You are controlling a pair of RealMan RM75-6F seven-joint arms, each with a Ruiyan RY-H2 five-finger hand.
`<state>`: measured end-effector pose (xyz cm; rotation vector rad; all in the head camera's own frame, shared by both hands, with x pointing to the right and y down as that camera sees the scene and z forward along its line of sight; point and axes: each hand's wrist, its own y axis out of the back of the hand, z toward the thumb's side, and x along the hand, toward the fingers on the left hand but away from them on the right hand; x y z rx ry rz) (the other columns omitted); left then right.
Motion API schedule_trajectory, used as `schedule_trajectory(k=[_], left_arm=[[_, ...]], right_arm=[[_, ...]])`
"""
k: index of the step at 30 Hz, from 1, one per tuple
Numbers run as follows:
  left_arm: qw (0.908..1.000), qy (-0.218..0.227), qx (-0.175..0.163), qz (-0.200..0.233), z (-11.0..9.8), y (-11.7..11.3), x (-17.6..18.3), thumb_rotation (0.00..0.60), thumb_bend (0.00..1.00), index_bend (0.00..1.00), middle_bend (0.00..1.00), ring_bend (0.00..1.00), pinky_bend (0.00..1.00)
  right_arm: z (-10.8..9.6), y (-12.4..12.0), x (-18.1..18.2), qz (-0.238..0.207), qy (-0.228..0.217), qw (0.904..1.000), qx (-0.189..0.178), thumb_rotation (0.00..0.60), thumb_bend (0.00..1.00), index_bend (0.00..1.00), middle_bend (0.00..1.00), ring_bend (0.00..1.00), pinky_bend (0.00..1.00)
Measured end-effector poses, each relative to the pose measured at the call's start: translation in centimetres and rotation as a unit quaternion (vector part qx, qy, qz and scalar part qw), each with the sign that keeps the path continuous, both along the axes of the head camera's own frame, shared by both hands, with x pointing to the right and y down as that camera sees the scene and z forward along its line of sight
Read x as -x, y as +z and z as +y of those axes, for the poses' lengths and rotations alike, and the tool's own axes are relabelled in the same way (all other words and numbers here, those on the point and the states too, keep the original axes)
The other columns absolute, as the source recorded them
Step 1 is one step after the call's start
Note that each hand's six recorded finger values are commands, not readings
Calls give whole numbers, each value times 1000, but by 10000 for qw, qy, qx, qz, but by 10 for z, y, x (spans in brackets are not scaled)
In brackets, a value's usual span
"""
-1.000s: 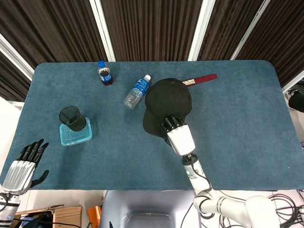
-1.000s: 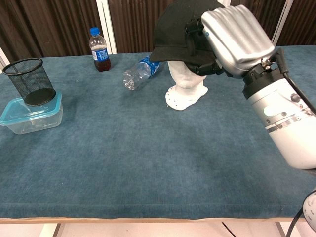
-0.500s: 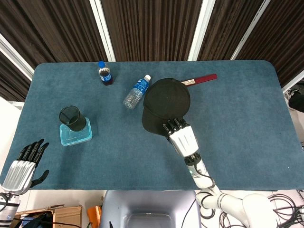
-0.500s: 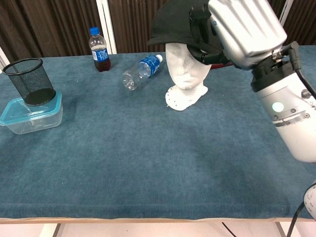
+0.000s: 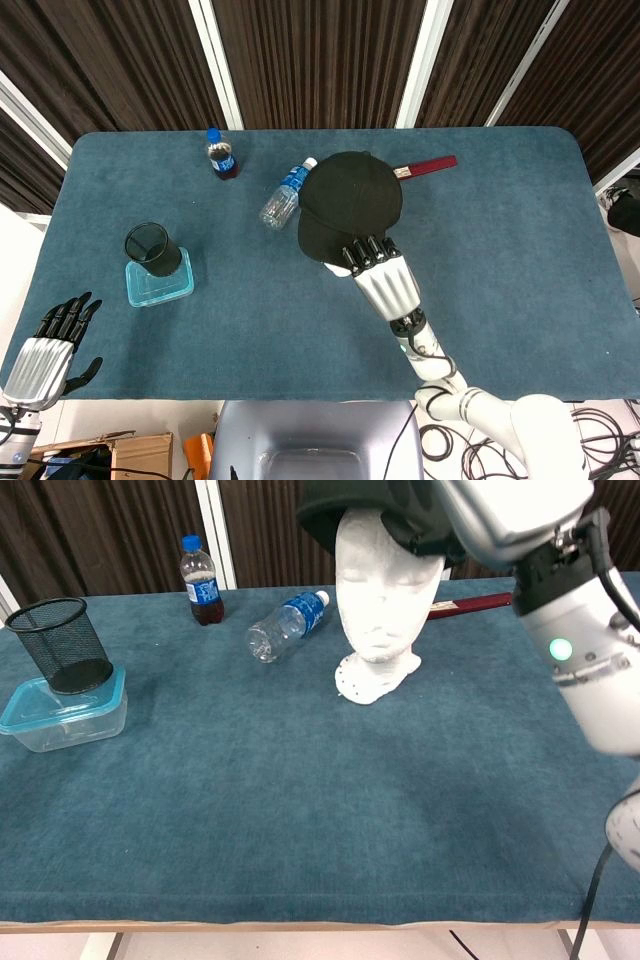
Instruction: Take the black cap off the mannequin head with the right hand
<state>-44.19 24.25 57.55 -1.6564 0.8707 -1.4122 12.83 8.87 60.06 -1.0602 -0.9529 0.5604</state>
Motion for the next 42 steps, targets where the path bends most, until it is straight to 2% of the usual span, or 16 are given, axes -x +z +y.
schedule_trajectory(k=[8, 13, 17, 21, 29, 34, 36, 38, 42], left_arm=[[10000, -16, -4, -8, 0, 0, 1, 600, 320, 0, 5, 60, 127], [10000, -35, 10, -16, 0, 0, 2, 600, 320, 0, 4, 60, 127], [10000, -41, 7, -15, 0, 0, 2, 600, 321, 0, 4, 60, 128], [10000, -64, -20, -14, 0, -2, 3, 600, 321, 0, 4, 60, 127], [10000, -30, -35, 9, -1, -2, -1, 600, 320, 0, 4, 59, 127], [10000, -14, 1, -5, 0, 0, -2, 600, 321, 0, 4, 59, 127], [10000, -26, 3, -11, -1, 1, -1, 600, 321, 0, 4, 60, 128], [10000, -33, 8, -15, -1, 1, -1, 600, 320, 0, 4, 60, 127], [10000, -35, 30, -33, 0, 1, 0, 600, 321, 0, 4, 60, 128]], right_arm=[[-33, -24, 1, 444, 202, 9966, -659, 600, 389, 1000, 718, 634, 927], [-51, -42, -13, 563, 437, 9929, -954, 600, 389, 1000, 718, 634, 928], [-61, -51, -43, 675, 703, 9897, -1052, 600, 389, 1000, 718, 633, 928], [-61, -49, -84, 847, 938, 9871, -983, 600, 388, 1000, 718, 635, 929], [-45, -18, -169, 1352, 1318, 9814, -354, 600, 389, 1000, 718, 635, 929], [-23, 16, -197, 1604, 1375, 9771, 241, 600, 389, 999, 718, 635, 927], [-11, 32, -201, 1731, 1339, 9745, 496, 600, 386, 960, 718, 634, 918], [4, 49, -200, 1791, 1236, 9728, 799, 600, 379, 881, 699, 618, 905], [34, 78, -188, 1716, 961, 9704, 1400, 600, 370, 639, 550, 521, 853]])
